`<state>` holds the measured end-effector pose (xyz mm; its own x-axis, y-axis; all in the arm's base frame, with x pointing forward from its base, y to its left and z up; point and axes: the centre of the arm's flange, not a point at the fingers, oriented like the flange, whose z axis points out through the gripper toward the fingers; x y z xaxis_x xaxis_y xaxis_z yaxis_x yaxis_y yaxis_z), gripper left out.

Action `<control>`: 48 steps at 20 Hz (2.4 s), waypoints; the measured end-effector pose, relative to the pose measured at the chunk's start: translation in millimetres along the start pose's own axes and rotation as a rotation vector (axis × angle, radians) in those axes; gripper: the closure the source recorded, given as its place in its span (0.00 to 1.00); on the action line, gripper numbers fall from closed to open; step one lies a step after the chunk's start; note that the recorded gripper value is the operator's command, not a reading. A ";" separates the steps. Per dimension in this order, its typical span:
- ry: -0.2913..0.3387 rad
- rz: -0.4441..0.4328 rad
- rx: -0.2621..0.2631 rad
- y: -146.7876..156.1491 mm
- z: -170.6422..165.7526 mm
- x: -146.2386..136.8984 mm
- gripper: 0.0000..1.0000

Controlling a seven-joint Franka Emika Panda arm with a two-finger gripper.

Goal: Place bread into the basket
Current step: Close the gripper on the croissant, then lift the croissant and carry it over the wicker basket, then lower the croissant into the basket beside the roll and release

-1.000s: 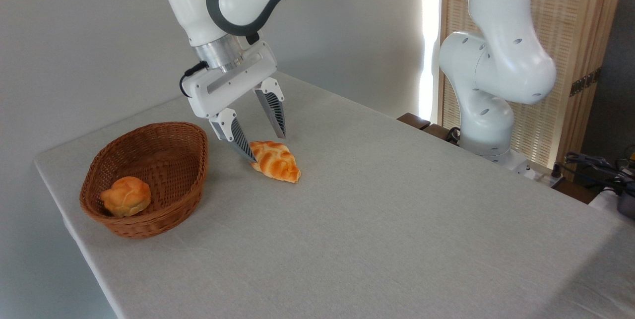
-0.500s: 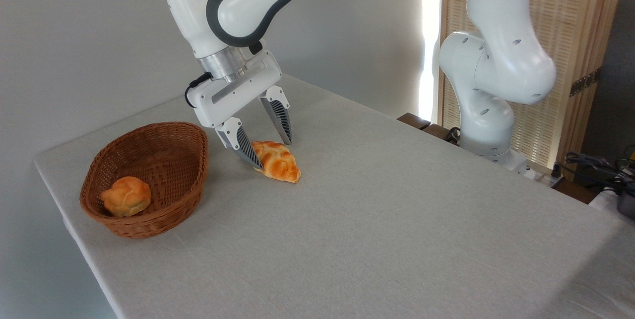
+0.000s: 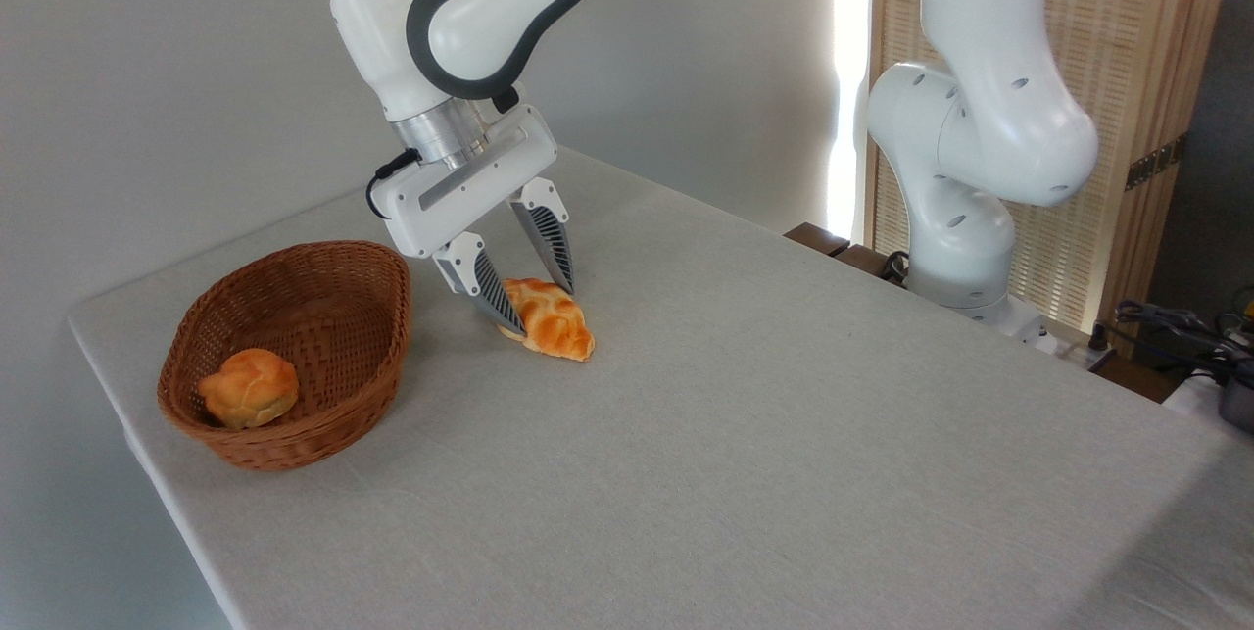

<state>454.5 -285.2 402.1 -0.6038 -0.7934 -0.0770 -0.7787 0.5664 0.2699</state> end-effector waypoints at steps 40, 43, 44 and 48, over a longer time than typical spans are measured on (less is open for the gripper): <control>0.375 -1.051 0.363 -67.5 -144.4 -30.0 0.49; 0.415 -1.086 0.365 -85.7 -127.0 -34.3 0.24; 0.423 -1.096 0.364 -89.9 -122.5 -35.4 0.09; 0.437 -1.113 0.381 -103.8 -108.4 -39.3 0.00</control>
<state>577.5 -336.9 481.1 0.4615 -0.8485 0.2590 -0.8731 -0.4861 -0.0367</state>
